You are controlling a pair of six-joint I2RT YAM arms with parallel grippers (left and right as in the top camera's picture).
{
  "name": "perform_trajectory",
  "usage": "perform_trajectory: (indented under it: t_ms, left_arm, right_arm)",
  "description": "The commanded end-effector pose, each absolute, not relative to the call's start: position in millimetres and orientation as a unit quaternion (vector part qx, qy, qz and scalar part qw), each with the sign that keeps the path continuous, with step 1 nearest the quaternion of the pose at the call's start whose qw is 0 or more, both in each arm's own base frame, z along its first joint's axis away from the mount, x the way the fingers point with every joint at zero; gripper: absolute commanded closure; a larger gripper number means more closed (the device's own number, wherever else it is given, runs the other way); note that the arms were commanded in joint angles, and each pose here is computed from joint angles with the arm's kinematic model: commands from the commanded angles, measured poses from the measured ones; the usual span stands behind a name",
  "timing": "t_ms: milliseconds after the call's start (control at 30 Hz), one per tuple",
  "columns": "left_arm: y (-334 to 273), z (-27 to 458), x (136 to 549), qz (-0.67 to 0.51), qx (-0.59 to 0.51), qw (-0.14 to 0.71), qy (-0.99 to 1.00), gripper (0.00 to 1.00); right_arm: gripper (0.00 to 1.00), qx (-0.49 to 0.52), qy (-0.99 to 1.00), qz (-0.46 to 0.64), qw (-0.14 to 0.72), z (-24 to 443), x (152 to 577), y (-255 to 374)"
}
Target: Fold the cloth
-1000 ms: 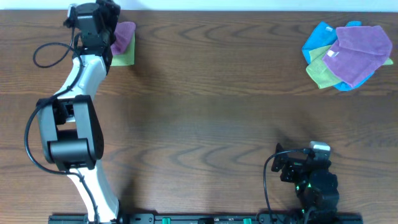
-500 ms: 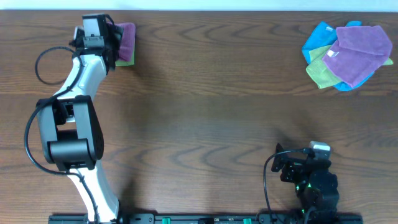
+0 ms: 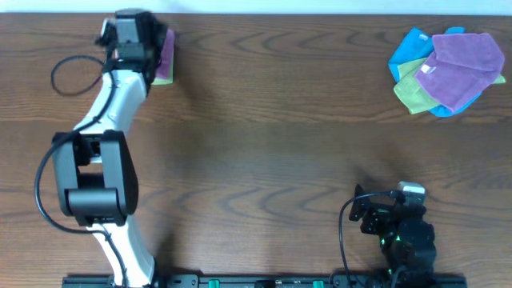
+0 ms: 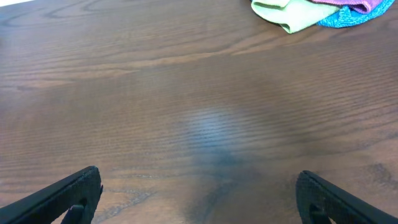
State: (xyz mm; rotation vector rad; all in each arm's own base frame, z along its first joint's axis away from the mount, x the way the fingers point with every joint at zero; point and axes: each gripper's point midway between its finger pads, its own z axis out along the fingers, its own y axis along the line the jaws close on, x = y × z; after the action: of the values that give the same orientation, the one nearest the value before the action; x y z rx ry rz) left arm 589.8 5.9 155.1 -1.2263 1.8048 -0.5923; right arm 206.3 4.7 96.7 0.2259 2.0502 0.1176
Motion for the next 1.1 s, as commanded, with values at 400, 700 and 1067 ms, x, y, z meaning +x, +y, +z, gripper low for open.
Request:
perform_trajectory:
  t_ms: [400,700,1067]
  left_arm:
    - [40.4,115.1,650.7,-0.3,-0.499,0.518,0.626,0.05]
    - [49.3,76.9,647.2,-0.266,-0.524,0.491,0.643,0.05]
    - [42.3,160.8,665.7,-0.332,-0.461,0.571,0.592,0.05]
  right_arm:
    - [0.01,0.101,0.851,0.052,0.512,95.6,206.2,4.0]
    - [0.01,0.101,0.851,0.052,0.512,95.6,206.2,4.0]
    - [0.01,0.101,0.851,0.052,0.512,95.6,206.2,4.0]
